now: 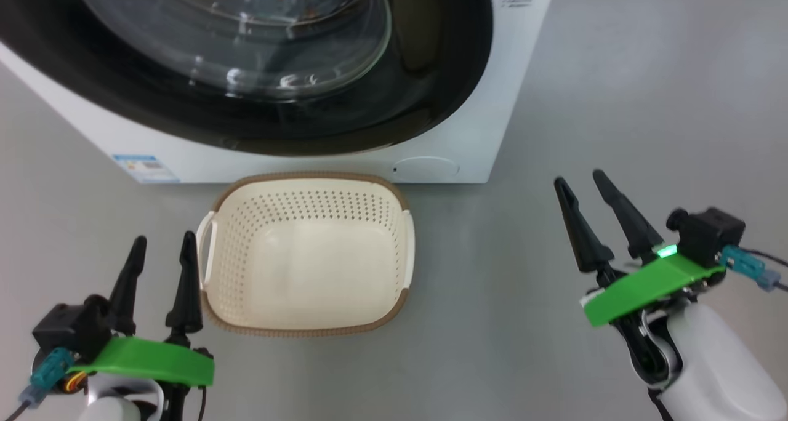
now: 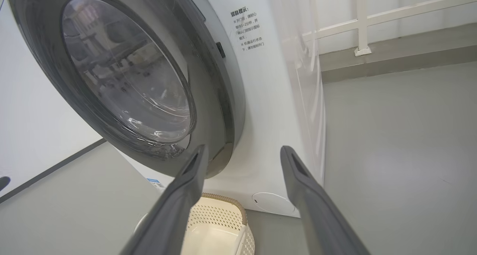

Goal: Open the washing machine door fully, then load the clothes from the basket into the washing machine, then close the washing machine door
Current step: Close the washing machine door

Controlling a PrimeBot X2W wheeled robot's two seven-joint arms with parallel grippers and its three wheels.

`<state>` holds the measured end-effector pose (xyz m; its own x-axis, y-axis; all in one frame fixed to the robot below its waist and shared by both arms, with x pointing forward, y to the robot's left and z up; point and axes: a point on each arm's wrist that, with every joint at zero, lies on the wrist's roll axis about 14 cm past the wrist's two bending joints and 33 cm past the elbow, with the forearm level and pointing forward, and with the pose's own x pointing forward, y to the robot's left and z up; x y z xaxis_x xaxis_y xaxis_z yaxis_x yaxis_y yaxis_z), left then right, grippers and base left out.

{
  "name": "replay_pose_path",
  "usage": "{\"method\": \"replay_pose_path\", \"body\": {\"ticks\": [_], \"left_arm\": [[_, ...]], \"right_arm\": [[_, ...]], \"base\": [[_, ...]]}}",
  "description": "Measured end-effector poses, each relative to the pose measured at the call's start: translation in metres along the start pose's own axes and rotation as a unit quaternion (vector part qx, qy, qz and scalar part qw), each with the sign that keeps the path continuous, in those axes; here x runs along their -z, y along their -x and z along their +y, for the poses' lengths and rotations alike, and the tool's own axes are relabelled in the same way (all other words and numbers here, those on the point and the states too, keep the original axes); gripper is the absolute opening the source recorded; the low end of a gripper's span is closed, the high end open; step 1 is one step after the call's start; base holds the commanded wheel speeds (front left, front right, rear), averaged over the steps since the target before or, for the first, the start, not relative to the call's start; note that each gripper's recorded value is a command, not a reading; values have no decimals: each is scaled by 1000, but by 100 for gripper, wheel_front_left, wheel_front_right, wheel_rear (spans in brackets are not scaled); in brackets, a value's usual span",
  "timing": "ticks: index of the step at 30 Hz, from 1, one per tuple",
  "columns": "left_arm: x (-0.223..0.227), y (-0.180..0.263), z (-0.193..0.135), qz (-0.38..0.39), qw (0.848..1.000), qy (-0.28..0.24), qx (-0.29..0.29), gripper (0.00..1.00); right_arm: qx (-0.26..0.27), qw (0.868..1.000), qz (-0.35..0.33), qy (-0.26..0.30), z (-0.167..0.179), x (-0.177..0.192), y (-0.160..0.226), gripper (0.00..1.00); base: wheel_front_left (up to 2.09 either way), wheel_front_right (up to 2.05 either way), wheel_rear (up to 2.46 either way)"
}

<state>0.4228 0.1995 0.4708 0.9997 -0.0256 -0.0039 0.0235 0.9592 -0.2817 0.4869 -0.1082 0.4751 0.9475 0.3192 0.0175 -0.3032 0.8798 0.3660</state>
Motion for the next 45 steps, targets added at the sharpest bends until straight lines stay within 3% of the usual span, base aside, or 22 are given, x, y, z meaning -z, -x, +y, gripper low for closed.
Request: {"method": "replay_pose_path", "body": {"ticks": [25,45], "left_arm": [[0,15,-14,5,999,-21,26,100],[-3,24,-3,3,1000,-26,9,100]], "right_arm": [[129,991,-21,29,-71,-30,106,100],[140,989,-31,28,-74,-35,115,100]], "base": [[0,0,0],[0,0,0]]}}
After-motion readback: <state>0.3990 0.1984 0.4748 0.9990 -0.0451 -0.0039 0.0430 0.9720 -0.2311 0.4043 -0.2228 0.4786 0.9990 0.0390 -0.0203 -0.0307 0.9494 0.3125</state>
